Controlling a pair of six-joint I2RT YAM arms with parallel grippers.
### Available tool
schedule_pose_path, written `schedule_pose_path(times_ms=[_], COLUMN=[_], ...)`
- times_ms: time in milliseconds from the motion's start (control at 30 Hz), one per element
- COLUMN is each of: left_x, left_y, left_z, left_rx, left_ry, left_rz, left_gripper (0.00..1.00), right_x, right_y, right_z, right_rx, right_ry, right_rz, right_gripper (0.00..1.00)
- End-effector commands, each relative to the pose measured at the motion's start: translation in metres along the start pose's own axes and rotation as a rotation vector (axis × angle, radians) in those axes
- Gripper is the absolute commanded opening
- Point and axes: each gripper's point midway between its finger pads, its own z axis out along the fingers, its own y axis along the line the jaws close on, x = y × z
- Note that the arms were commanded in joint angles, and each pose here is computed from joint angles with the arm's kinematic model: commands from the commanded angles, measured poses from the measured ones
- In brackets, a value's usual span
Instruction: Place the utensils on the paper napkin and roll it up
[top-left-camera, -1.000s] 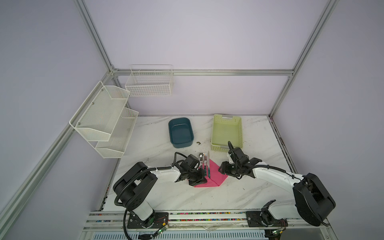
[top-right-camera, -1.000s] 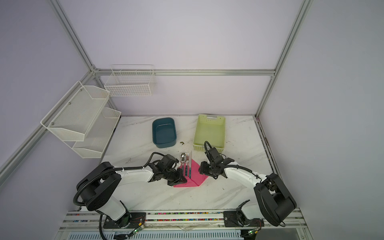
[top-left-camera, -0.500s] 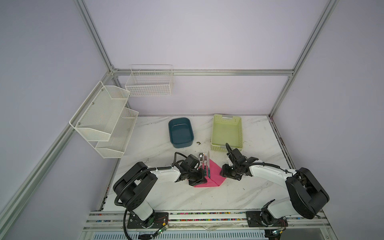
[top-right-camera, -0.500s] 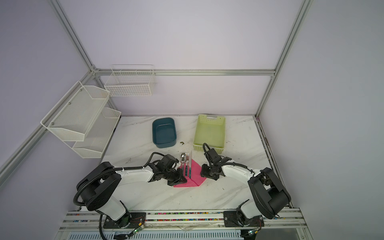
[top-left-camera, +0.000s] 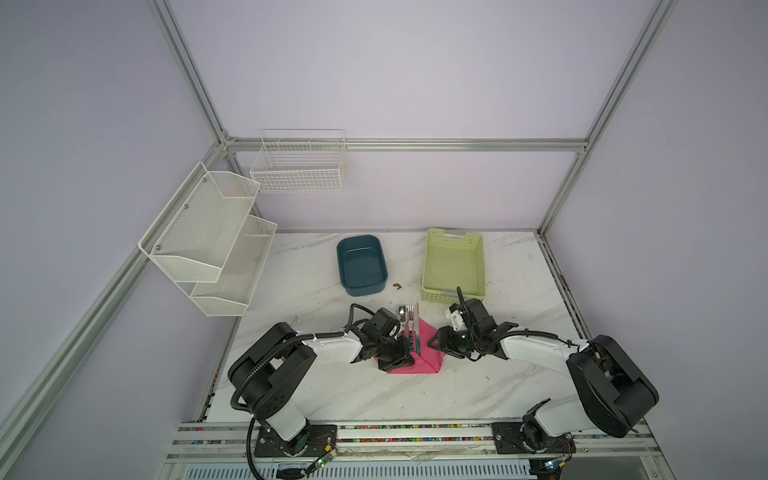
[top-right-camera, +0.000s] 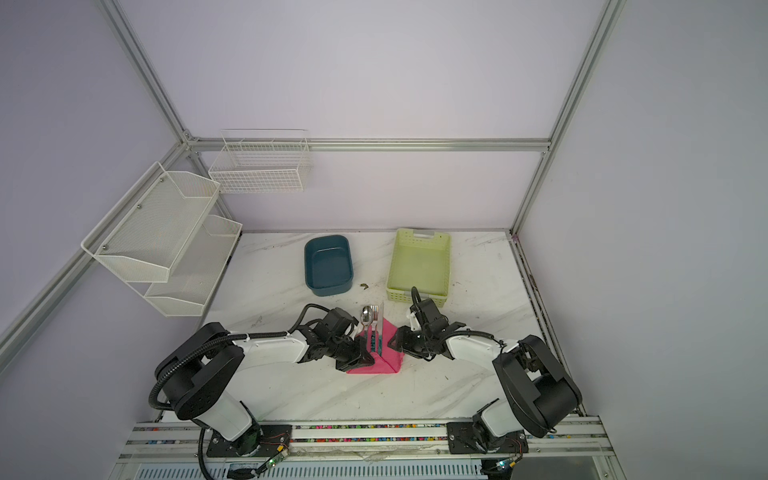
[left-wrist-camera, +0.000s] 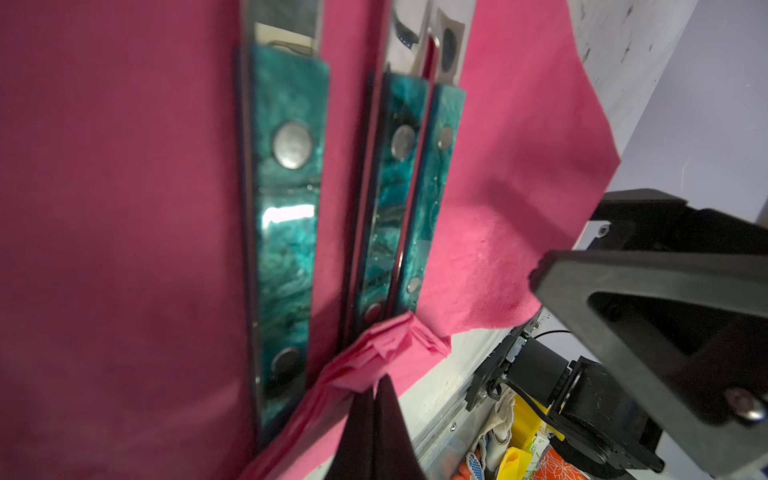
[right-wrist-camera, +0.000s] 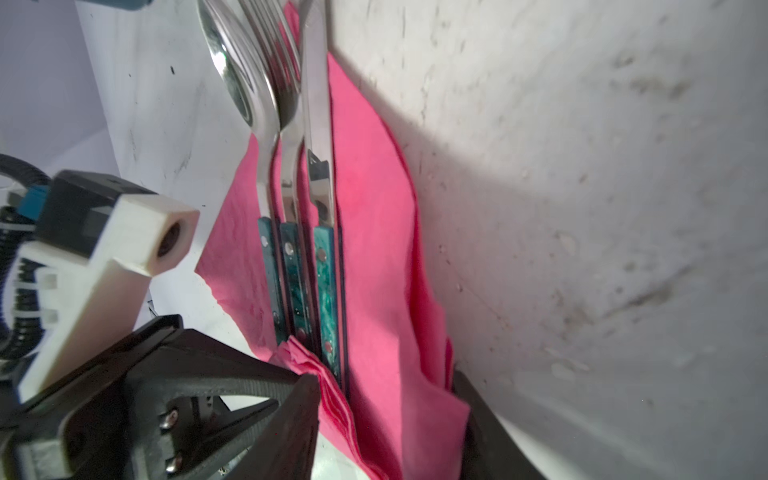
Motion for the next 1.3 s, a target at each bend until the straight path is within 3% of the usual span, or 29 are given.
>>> schedule_pose_path(times_ms=[0,267,367,567,800,867,1033,1267], left_x=[-0.013,-0.012,-0.012,-0.012,-0.012,-0.012,-0.012,-0.012], left_y=[-0.019,-0.018,-0.018,-0.018,-0.017,-0.017,-0.018,-0.018], left_z=[-0.002,-0.002,-0.002,-0.003,-0.001,-0.002,-0.002,-0.004], left_rx=[0.022,0.02,0.019,0.019,0.019,0.018,0.02,0.018], left_ry=[-0.021,-0.018,-0.018,-0.019,-0.016,-0.017,-0.018,-0.02], left_rz=[0.038,0.036,0.035,0.036,0.035,0.035,0.035,0.035], left_gripper=[0.0,0.0,0.0,0.0,0.0,0.0,0.0,0.0], right_x=[-0.022,-0.021,-0.021,-0.023,-0.009,-0.002,0.02,0.023], right_y=[0.015,0.022,0.004,-0.048,-0.067,-0.068,-0.049,-0.013], right_z=[-0.014,-0.011,-0.007,-0.013,-0.03,-0.028,-0.01,0.004], right_rx=[-0.06,-0.121,-0.035,0.278,0.405,0.394,0.212,-0.01], right_ry=[-0.095,-0.045,-0.046,-0.039,0.009,0.039,0.127,0.157], right_rz=[-0.058,-0.103,-0.067,-0.04,-0.024,-0.018,0.019,0.062], right_gripper=[0.53,0.53,0.54,0.54,0.53,0.53,0.52,0.5])
